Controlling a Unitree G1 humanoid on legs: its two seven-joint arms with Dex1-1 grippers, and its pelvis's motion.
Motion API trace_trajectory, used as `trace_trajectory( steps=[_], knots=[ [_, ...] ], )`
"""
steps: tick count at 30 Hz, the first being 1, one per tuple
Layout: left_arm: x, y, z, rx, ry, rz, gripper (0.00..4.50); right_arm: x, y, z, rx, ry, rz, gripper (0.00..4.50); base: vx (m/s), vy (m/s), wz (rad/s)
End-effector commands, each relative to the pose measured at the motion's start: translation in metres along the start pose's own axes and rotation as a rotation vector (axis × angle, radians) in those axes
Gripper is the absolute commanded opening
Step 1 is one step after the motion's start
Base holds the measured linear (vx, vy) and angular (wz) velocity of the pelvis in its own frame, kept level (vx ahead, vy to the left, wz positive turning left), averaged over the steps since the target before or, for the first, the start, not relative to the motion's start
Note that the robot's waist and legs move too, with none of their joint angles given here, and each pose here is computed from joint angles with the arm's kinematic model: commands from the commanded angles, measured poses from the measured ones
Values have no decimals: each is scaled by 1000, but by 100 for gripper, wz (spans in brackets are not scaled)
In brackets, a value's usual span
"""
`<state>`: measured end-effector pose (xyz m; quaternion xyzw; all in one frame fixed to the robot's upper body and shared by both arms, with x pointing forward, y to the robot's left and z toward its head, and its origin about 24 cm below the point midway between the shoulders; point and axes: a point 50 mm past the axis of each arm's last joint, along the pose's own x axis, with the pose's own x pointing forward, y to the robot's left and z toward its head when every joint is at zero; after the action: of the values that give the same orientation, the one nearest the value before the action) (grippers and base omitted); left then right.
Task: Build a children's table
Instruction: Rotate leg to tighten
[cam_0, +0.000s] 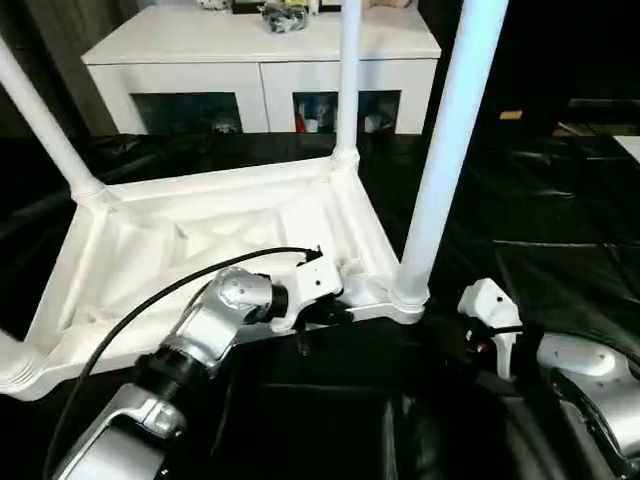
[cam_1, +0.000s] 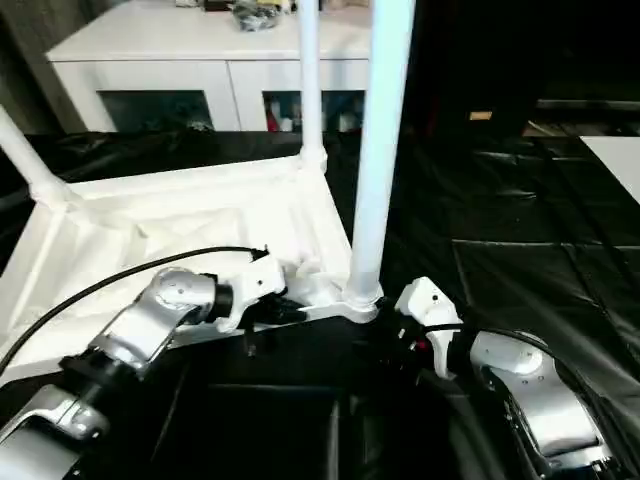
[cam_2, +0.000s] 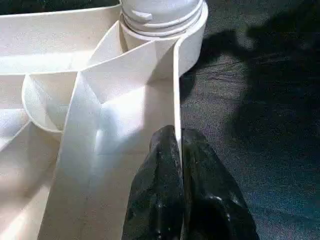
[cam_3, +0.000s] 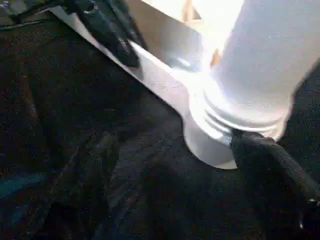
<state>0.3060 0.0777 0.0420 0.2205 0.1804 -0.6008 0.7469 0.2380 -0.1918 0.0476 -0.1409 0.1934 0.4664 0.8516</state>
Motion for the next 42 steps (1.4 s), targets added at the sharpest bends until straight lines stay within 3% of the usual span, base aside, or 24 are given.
trace_trajectory(
  steps=[1,6,9,11,12,15,20,21,24,27,29,34,36,39,42],
  knots=[
    [12,-8,-7,-5,51,-32,0,6,11,3,0,-14,74,384,0,0,0],
    [16,4,-3,-19,47,77,0,1,18,7,3,-18,128,384,0,0,0],
    [19,6,9,-84,-37,109,0,9,13,6,-9,-22,62,384,0,0,0],
    [18,5,17,-121,-102,90,55,14,11,7,-13,-30,35,389,0,0,0],
    [18,5,18,-122,-109,89,55,15,11,8,-13,-33,33,389,0,0,0],
    [7,5,21,-155,-150,101,86,27,10,11,-3,-57,-10,389,0,0,0],
    [-31,1,19,-193,-184,116,110,50,13,14,30,-90,-8,389,0,0,0],
    [-34,0,19,-194,-187,114,134,51,14,14,31,-91,-4,389,0,0,0],
    [-54,-12,22,-190,-200,42,146,62,11,11,27,-64,-15,389,0,0,0],
    [-64,-32,20,-161,-139,-68,160,74,-8,7,12,0,-139,389,0,0,0],
    [-58,-42,22,-168,-124,-61,160,83,-33,12,29,4,-333,389,0,0,0],
    [-47,-45,24,-182,-136,-28,160,91,-48,18,60,-15,-460,389,-47,3,5],
    [-34,-39,28,-179,-173,92,160,96,-65,23,121,-61,-655,389,0,0,0],
    [-27,-39,35,-168,-234,154,160,91,-81,26,202,-121,-885,389,0,0,0],
    [-28,-47,36,-173,-270,153,160,86,-89,25,175,-115,-1009,389,0,0,0]
  ],
)
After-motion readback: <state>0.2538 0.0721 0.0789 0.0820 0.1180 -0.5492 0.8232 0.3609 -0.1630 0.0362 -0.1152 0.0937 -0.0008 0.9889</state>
